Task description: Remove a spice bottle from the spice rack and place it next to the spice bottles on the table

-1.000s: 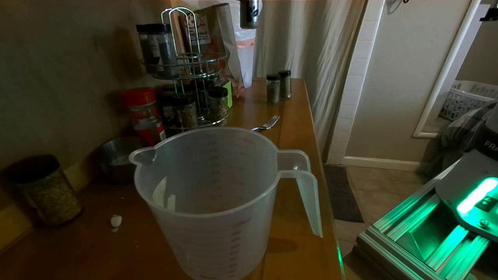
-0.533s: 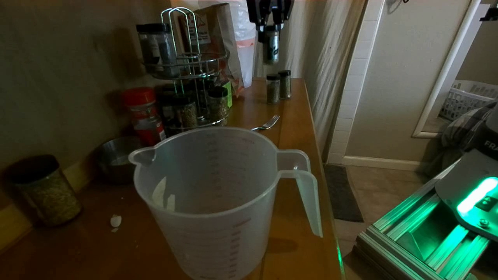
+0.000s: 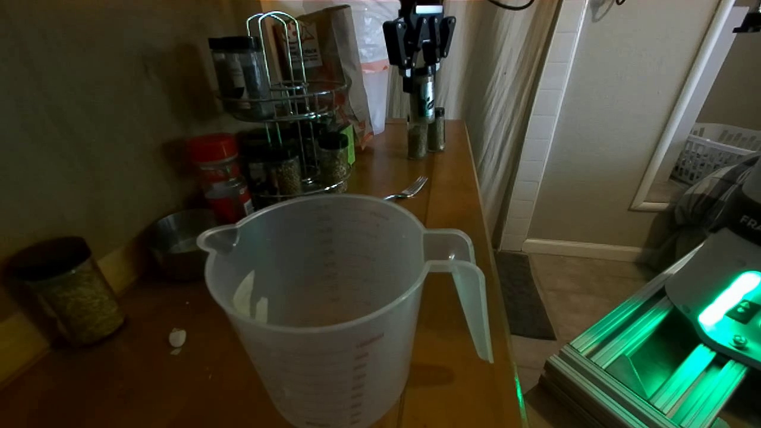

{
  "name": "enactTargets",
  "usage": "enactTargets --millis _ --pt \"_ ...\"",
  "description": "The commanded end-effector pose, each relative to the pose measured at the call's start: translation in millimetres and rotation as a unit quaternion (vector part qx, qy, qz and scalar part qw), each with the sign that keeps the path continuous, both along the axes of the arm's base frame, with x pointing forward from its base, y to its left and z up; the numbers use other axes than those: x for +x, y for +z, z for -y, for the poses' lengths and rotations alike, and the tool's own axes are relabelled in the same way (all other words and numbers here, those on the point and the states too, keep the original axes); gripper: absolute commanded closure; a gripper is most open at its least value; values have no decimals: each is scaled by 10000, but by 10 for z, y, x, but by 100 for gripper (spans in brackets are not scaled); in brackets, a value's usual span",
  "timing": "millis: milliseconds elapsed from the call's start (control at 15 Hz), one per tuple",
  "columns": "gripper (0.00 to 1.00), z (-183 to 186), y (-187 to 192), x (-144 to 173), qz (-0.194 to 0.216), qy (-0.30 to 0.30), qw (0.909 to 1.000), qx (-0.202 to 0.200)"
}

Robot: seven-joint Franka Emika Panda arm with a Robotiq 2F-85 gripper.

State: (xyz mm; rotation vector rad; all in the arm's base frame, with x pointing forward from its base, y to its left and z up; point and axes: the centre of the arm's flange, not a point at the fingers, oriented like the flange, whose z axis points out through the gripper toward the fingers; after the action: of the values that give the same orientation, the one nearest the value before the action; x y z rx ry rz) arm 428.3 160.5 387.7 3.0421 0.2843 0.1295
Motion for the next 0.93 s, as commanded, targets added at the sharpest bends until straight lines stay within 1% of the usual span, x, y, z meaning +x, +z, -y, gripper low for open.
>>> enactTargets --millis 0,133,200,333,467,533,667,867 --pt "76 -28 -216 237 -91 147 9998 73" --pt "76 -72 -339 349 -164 573 9980 194" --pt "76 -109 -411 410 -208 921 9950 309" --pt "76 -187 -502 496 -236 1447 9888 284" --pt "76 -220 -570 590 -275 1834 9824 223" --pt "76 -253 -596 631 -292 1963 9799 171" --pt "76 -257 -617 731 -221 2018 9791 117" --pt "76 -209 -652 860 -183 2040 9785 241"
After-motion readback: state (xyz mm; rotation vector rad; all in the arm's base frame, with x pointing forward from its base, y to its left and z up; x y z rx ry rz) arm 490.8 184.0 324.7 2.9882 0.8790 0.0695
